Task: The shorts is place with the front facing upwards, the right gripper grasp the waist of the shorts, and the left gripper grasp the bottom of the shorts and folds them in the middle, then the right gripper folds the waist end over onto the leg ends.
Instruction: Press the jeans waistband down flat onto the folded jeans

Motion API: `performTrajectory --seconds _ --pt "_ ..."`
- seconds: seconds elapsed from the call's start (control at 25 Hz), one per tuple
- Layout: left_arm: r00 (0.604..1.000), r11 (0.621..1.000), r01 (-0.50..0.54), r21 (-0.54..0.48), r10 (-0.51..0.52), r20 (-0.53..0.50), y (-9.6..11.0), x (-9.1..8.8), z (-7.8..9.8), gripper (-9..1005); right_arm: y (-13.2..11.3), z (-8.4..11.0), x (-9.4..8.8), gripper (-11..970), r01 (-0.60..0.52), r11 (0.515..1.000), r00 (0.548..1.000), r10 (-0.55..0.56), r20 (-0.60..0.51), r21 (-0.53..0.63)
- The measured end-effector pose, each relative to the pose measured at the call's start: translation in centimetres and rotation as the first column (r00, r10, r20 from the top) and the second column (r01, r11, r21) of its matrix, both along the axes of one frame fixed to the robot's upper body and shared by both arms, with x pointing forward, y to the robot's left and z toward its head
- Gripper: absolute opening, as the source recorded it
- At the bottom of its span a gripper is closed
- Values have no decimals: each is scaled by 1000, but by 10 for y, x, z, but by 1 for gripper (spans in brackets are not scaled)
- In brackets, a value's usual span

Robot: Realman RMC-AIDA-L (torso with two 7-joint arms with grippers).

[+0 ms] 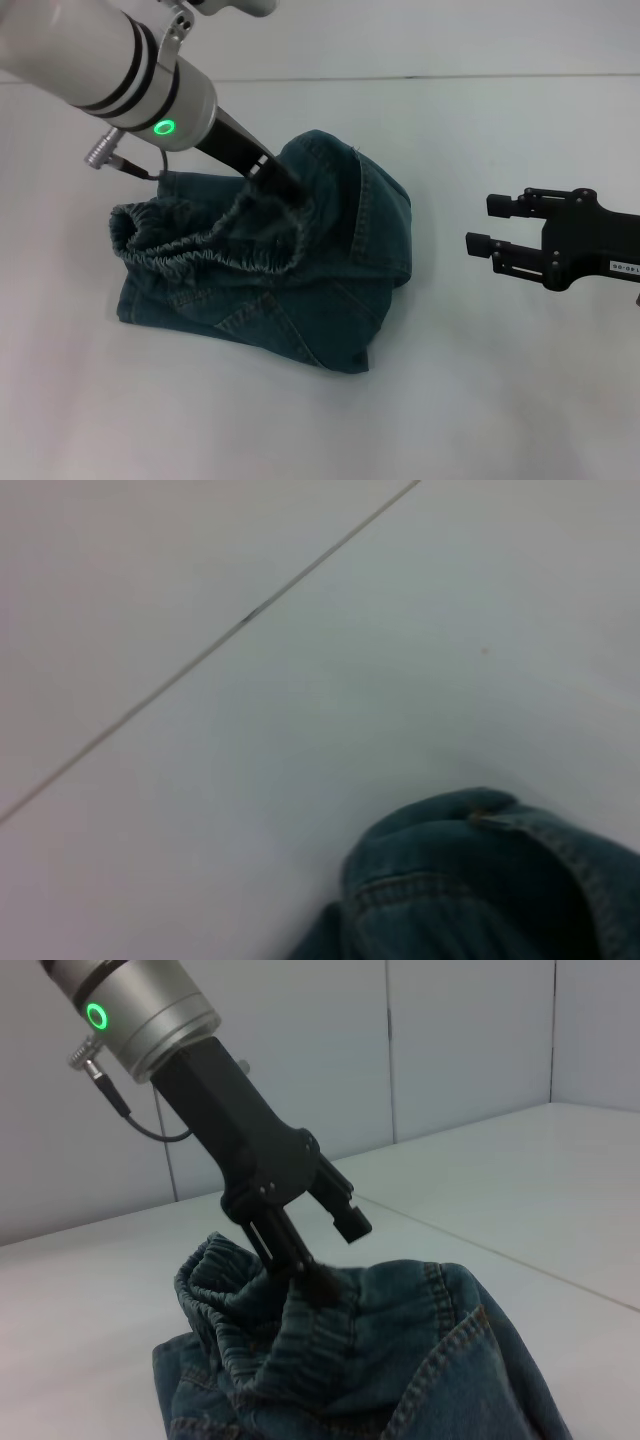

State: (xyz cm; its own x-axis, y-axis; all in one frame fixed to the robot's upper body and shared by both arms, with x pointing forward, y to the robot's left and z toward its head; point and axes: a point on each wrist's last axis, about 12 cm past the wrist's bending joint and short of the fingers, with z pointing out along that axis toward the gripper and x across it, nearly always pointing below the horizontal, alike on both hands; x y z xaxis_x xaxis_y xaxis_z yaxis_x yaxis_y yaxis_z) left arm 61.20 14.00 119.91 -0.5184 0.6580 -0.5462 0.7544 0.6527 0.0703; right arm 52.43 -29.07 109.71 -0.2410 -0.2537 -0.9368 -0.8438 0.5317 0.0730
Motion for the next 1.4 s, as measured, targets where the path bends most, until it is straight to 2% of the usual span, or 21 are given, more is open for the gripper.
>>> performTrajectory --seconds 0.36,0.6,0.88,0.96,1.08,1.12,1.24,1.4 --pt "997 992 -60 107 54 58 16 13 0 942 -1 -1 -1 585 4 1000 1000 -4 -5 1" --pt "991 991 -89 96 78 113 27 24 7 941 -2 -1 -1 579 5 1000 1000 -5 -6 4" --pt "981 991 -115 74 101 168 32 38 4 940 -2 -3 -3 579 5 1000 1000 -5 -17 11" --pt "978 992 -112 64 99 186 31 35 9 940 -3 -3 -4 579 8 1000 1000 -8 -19 12" --pt "984 996 -47 78 33 173 19 20 18 940 -3 -4 -5 579 10 1000 1000 -10 -19 13" --pt "989 995 4 101 -19 149 10 11 17 940 -3 -4 -5 579 10 1000 1000 -10 -20 15" --pt "989 988 71 138 -88 118 -8 -3 9 940 -4 -5 -5 579 13 1000 1000 -12 -24 18" --pt "983 983 114 140 -133 128 -26 -16 5 940 -4 -6 -5 579 14 1000 1000 -14 -23 19"
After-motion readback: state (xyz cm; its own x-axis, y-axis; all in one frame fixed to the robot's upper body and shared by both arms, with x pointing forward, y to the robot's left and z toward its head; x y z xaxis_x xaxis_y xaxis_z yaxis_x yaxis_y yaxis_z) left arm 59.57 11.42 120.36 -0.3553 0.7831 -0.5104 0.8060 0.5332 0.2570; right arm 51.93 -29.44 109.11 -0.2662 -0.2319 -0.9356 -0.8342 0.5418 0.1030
